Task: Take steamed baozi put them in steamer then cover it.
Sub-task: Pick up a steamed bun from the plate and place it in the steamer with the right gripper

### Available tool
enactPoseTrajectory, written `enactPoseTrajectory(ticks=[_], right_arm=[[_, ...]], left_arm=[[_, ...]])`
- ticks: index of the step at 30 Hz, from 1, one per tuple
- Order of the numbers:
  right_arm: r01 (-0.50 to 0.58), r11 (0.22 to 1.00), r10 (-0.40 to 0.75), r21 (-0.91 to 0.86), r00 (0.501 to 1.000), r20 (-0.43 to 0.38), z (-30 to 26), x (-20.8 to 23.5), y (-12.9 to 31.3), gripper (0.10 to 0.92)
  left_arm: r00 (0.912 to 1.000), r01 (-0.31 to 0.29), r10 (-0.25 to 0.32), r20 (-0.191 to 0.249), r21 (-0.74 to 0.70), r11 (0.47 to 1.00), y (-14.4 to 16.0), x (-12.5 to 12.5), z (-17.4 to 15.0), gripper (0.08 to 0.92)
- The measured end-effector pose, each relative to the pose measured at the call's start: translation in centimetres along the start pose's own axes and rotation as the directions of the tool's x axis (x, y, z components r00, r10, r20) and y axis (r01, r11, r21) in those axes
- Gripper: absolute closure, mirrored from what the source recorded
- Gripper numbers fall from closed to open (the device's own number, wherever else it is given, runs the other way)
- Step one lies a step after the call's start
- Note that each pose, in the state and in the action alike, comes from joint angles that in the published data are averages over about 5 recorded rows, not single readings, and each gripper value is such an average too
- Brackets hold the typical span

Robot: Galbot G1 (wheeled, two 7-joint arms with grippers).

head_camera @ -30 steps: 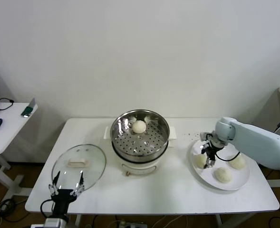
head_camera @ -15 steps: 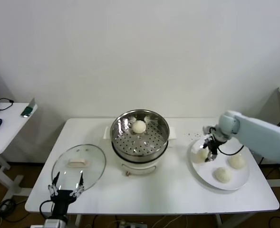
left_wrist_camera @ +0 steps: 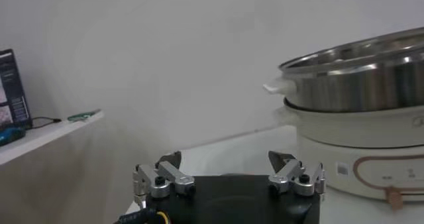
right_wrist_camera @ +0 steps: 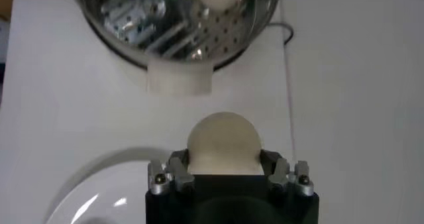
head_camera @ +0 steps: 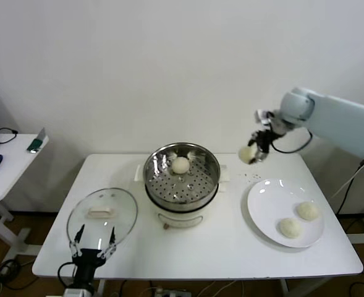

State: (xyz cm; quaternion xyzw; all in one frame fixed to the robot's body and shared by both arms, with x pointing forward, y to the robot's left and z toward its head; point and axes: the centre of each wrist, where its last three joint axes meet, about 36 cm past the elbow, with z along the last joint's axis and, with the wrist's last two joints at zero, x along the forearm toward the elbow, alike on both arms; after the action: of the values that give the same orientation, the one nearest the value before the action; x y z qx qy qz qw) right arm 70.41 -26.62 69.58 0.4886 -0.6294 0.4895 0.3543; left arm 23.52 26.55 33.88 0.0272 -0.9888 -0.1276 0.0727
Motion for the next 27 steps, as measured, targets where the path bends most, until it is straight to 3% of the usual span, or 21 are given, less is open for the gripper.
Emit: enactPoseTrajectory(ticks=[6,14,27], right_arm=[[-0.001,0.999,0.000,0.038,0.999,0.039,-5.9,-1.2,-0.3,0.327],[0.047,0.995,-0.053,0.092,0.997,0.060,-12.5,-6.1,1.0,0.327],[0.135,0.979,-0.147,0.153,0.987,0.072,-18.4,-13.3,4.0,0.327]], left_arm=[[1.0000,0.000,0.000,0.001,-0.004,1.000,0.0,0.2,0.0,0.177],[0.9998,0.011,-0.011,0.016,-0.010,1.000,0.1,-0.3,-0.6,0.177],[0.9998,0.012,-0.012,0.017,-0.012,1.000,0.1,-0.5,-0.4,0.177]])
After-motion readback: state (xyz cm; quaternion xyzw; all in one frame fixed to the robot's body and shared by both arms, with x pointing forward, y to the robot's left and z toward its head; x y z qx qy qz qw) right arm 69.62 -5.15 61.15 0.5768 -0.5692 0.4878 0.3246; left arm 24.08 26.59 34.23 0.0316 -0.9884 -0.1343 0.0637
